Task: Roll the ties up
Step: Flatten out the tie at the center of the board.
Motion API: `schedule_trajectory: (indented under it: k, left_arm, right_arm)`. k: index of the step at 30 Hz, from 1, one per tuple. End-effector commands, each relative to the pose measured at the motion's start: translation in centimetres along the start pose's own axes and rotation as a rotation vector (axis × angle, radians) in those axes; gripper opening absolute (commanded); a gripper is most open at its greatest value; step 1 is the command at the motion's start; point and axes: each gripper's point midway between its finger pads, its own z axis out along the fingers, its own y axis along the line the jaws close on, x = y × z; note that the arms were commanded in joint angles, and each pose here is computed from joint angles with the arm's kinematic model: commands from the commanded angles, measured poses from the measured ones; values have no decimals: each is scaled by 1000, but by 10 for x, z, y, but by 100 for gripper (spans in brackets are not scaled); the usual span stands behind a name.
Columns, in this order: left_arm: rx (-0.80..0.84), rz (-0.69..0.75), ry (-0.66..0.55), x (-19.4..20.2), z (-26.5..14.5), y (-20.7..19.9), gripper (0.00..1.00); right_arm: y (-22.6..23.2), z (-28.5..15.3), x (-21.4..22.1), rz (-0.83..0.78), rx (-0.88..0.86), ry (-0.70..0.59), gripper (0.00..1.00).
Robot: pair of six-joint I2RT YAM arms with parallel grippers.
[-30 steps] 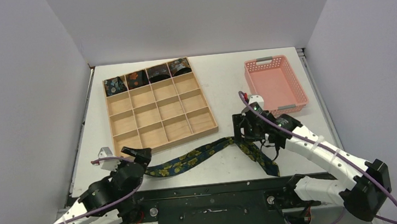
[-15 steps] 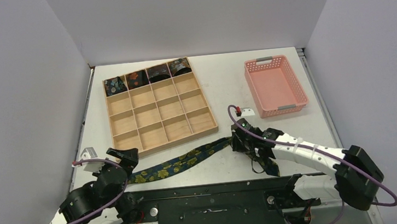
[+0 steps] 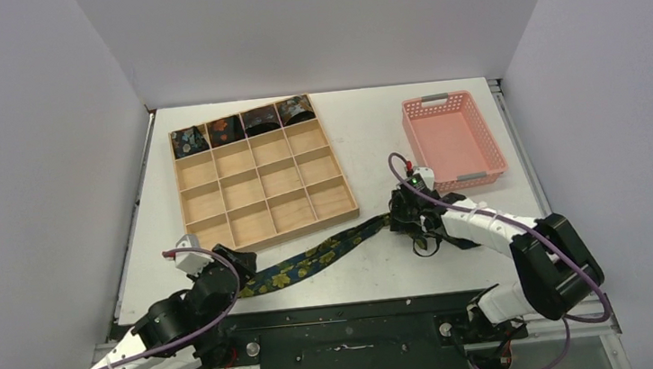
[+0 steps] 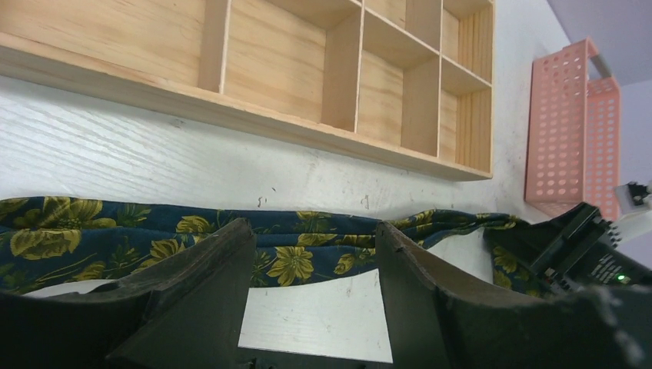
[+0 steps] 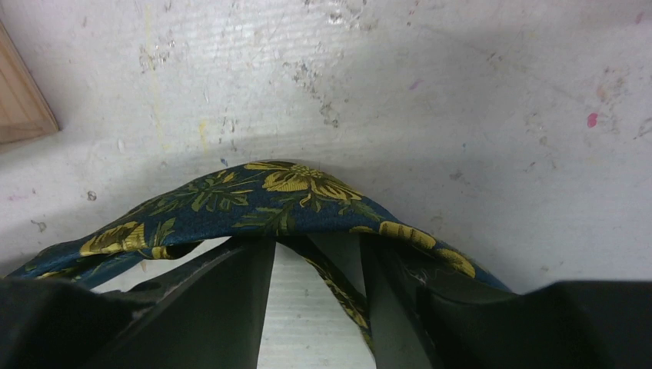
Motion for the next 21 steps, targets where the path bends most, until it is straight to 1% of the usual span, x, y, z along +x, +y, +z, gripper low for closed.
schedule_trajectory:
  k: [1,3,4,7,10,13,14,16,19,20,21]
  left_arm:
    - [91,-18,5,-1,1,-30,56]
    - [116,-4,-4,-2,2,-35,56]
    - [130,-3,-8,-2,2,-39,56]
    - [179,4,-17,-2,4,-49,57]
    - [208,20,-4,2,5,-57,57]
    - [223,44,13,3,3,-61,58]
    - [235,58,17,3,1,-63,60]
    - [267,91,19,2,-2,-69,65]
    - [378,176,23,-2,-13,-91,78]
    - [420,215,22,-4,-18,-101,86]
    - [475,264,28,-5,-24,-113,98]
  right_arm:
    - [15,-47,-41,25,-106,-194,73]
    - [11,-64,-42,7,-122,-254,83]
    - [5,-70,-43,0,-105,-275,85]
    - [-6,-70,-40,-51,-49,-276,92]
    - [5,-63,-42,-103,-58,-275,98]
    - [19,-55,-50,-163,-15,-285,100]
    - [26,-53,-54,-166,-12,-285,96]
    - [38,-47,-62,-160,-35,-275,95]
    - [53,-43,-77,-180,-50,-284,95]
    - [56,-45,-82,-181,-51,-293,96]
    - [58,-48,-87,-171,-59,-303,96]
